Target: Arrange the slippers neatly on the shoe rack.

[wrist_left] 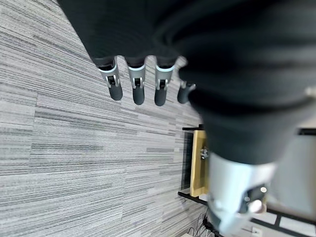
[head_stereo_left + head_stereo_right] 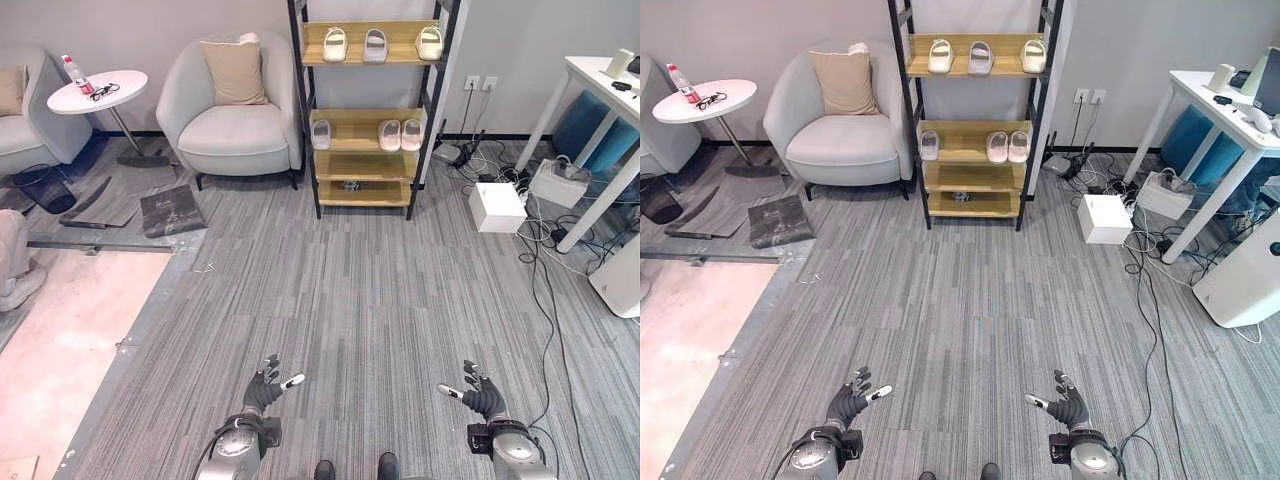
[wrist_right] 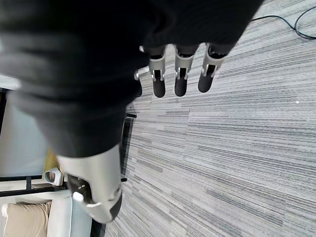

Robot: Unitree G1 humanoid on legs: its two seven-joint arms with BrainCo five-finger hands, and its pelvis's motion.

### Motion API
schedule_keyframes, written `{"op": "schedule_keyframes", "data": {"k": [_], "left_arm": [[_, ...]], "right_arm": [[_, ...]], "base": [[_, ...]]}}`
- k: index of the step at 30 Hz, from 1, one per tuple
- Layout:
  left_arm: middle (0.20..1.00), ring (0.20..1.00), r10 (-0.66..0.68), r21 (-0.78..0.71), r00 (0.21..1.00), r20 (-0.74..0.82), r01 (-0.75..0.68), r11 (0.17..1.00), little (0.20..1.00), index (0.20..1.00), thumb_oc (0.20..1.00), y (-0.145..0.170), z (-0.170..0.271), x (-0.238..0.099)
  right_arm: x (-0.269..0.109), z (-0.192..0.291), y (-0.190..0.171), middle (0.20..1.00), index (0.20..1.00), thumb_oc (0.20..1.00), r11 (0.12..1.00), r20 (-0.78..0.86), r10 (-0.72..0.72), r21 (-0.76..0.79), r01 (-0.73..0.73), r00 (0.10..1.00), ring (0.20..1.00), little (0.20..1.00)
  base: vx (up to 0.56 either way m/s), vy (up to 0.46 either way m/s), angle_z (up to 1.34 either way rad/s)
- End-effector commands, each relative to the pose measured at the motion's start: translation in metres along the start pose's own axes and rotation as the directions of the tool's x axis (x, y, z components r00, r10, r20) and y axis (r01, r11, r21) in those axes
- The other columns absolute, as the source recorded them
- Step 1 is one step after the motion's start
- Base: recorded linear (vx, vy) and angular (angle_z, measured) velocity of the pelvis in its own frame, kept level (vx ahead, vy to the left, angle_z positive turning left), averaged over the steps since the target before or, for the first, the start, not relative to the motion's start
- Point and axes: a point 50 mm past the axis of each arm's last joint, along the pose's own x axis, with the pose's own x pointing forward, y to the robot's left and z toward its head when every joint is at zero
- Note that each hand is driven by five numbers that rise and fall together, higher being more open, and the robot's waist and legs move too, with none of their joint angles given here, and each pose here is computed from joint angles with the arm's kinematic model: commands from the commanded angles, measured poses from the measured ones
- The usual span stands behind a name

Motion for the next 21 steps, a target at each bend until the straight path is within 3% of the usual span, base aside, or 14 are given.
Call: {"op": "schedule_keyframes", "data": {"k": [1,21], "left_arm": [[1.0,1.0,-0.02,0.01,0.996,0.085,0.019,1.0,1.0,1.0,1.0,-0.0031,0.0193,0.0069],[1.0,1.0,-0.011,-0.038,0.996,0.088,0.015,0.999,1.0,1.0,1.0,-0.001,0.0188,0.0053]], "right_arm": [[0.0037,0.0247,0.0074,1.0,1.0,1.0,0.999,0.121,0.034,0.035,-0.039,0.992,1.0,1.0],[0.0039,0.024,0.0154,1.0,1.0,1.0,0.997,0.115,0.062,0.044,-0.067,0.991,1.0,1.0]], "base": [[0.0,0.0,0.0],[0.0,0.0,0.0]]}}
